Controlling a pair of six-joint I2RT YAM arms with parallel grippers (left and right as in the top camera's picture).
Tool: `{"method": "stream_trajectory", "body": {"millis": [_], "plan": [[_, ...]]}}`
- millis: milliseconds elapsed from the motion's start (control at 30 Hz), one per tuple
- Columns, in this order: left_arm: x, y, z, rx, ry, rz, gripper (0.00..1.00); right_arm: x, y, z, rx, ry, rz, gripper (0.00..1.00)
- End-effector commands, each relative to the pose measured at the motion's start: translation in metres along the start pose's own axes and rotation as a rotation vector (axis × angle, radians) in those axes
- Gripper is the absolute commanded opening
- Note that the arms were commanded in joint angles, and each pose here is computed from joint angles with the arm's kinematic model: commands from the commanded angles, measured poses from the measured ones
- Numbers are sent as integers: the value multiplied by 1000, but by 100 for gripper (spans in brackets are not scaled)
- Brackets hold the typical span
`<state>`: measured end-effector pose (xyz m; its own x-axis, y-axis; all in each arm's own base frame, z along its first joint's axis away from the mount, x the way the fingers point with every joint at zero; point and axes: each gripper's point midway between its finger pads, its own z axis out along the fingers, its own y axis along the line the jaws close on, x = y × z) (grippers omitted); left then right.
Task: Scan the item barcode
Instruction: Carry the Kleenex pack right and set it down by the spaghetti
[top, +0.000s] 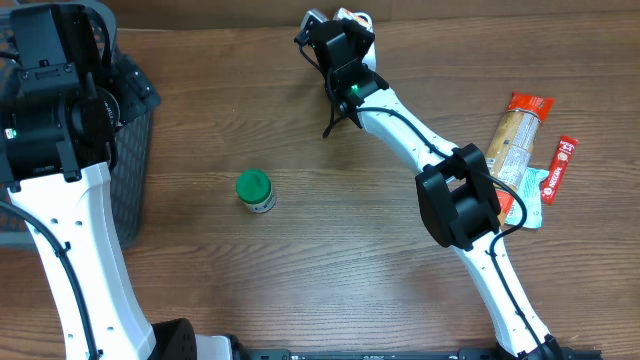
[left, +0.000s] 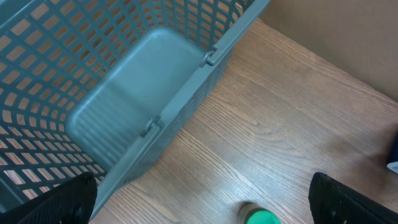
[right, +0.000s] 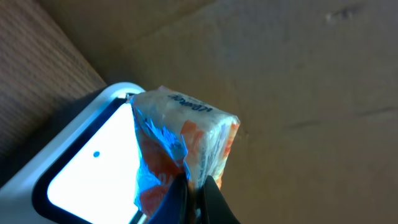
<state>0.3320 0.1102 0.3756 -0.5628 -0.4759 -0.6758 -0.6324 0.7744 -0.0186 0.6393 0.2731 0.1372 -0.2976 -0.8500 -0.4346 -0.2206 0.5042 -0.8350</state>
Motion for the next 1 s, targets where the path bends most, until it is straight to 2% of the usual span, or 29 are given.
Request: {"method": "stream_trajectory", "body": {"millis": [0, 267, 400, 500, 633, 800, 967], "plan": [[-3, 2, 1, -13, -9, 4, 100, -14, -43, -18, 44, -21, 225, 4], [-3, 2, 1, -13, -9, 4, 100, 1, -105, -74, -13, 82, 513, 4], [-3, 2, 1, -13, -9, 4, 100, 41, -133, -112, -40, 233, 669, 4], [-3, 2, 1, -13, -9, 4, 100, 90, -145, -138, -39, 408, 772, 4], [-3, 2, 1, -13, -9, 4, 99, 158, -126, -158, -164, 689, 835, 4], [-3, 2, 1, -13, -9, 4, 100, 216, -84, -170, -410, 961, 921, 4], [-3, 2, 1, -13, -9, 4, 100, 280, -64, -178, -437, 1180, 922, 4]]}}
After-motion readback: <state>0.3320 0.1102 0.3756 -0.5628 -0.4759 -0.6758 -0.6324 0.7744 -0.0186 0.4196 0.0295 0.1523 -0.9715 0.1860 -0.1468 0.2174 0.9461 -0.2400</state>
